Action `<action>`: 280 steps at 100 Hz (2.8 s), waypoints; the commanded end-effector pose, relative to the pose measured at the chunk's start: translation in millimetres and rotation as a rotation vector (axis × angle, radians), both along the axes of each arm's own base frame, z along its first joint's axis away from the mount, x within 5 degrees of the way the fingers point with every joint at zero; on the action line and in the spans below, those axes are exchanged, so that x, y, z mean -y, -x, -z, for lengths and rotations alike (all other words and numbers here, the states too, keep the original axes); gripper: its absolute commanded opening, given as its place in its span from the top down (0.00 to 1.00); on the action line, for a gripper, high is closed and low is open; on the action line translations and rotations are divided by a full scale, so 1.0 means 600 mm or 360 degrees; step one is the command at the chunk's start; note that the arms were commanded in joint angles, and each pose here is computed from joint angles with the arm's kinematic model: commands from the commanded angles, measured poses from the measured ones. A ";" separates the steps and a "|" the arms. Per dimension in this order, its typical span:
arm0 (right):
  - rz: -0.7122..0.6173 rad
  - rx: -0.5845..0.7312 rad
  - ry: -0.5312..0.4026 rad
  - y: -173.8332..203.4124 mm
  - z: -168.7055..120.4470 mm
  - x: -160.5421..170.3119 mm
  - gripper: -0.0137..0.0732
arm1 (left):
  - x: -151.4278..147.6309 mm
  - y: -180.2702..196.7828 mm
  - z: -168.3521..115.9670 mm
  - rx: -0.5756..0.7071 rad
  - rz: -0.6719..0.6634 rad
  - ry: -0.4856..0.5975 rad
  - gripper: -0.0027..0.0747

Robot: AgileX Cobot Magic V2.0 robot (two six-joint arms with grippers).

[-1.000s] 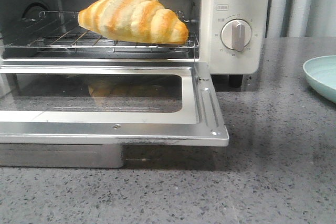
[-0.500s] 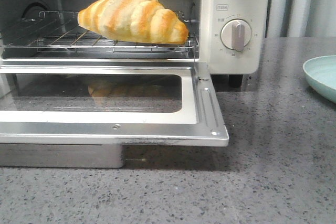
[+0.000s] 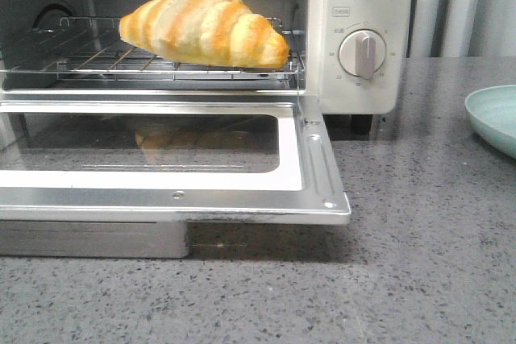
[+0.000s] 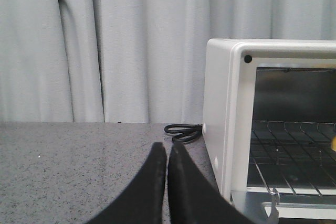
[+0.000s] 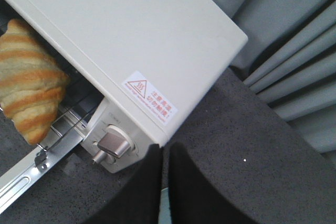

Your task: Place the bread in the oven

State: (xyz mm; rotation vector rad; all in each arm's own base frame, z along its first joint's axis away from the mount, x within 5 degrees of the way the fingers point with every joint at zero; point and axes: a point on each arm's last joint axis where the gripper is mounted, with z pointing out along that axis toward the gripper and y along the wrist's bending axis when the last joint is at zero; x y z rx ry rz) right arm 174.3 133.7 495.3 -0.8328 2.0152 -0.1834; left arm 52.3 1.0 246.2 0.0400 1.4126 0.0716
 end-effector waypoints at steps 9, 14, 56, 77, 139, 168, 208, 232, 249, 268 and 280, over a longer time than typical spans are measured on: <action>0.0075 0.0038 -0.0003 0.017 -0.014 0.033 0.93 | 0.006 0.002 -0.023 0.0118 0.0061 0.0001 0.99; 0.0074 0.0042 -0.0005 0.017 -0.014 0.033 0.93 | 0.006 0.002 -0.023 0.0118 0.0061 0.0001 0.99; 0.0085 0.0004 -0.0015 0.014 -0.008 0.031 0.93 | 0.006 0.002 -0.023 0.0118 0.0061 0.0001 0.99; 0.0255 0.0017 -0.0056 0.020 0.020 0.075 0.93 | 0.006 0.002 -0.023 0.0118 0.0061 0.0001 0.99; 0.0749 0.0316 -0.0799 0.133 0.286 0.222 0.93 | 0.006 0.002 -0.023 0.0118 0.0064 0.0001 0.99; 0.0859 0.0629 -0.0935 0.166 0.390 0.236 0.93 | 0.006 0.002 -0.023 0.0118 0.0064 0.0001 0.99; 0.0796 0.0758 -0.0951 0.175 0.498 0.233 0.93 | 0.006 0.002 -0.023 0.0118 0.0064 0.0001 0.99; 0.0713 0.0894 -0.0796 0.188 0.490 0.232 0.93 | 0.006 0.002 -0.023 0.0118 0.0064 0.0001 0.99; 0.0691 0.0993 -0.0811 0.199 0.485 0.231 0.93 | 0.006 0.002 -0.023 0.0118 0.0064 0.0001 0.99; 0.0739 0.0864 -0.0786 0.199 0.498 0.233 0.93 | 0.006 0.002 -0.023 0.0118 0.0064 0.0001 0.99; 0.0783 0.0743 -0.0762 0.200 0.510 0.234 0.93 | 0.006 0.002 -0.023 0.0118 0.0064 0.0001 0.99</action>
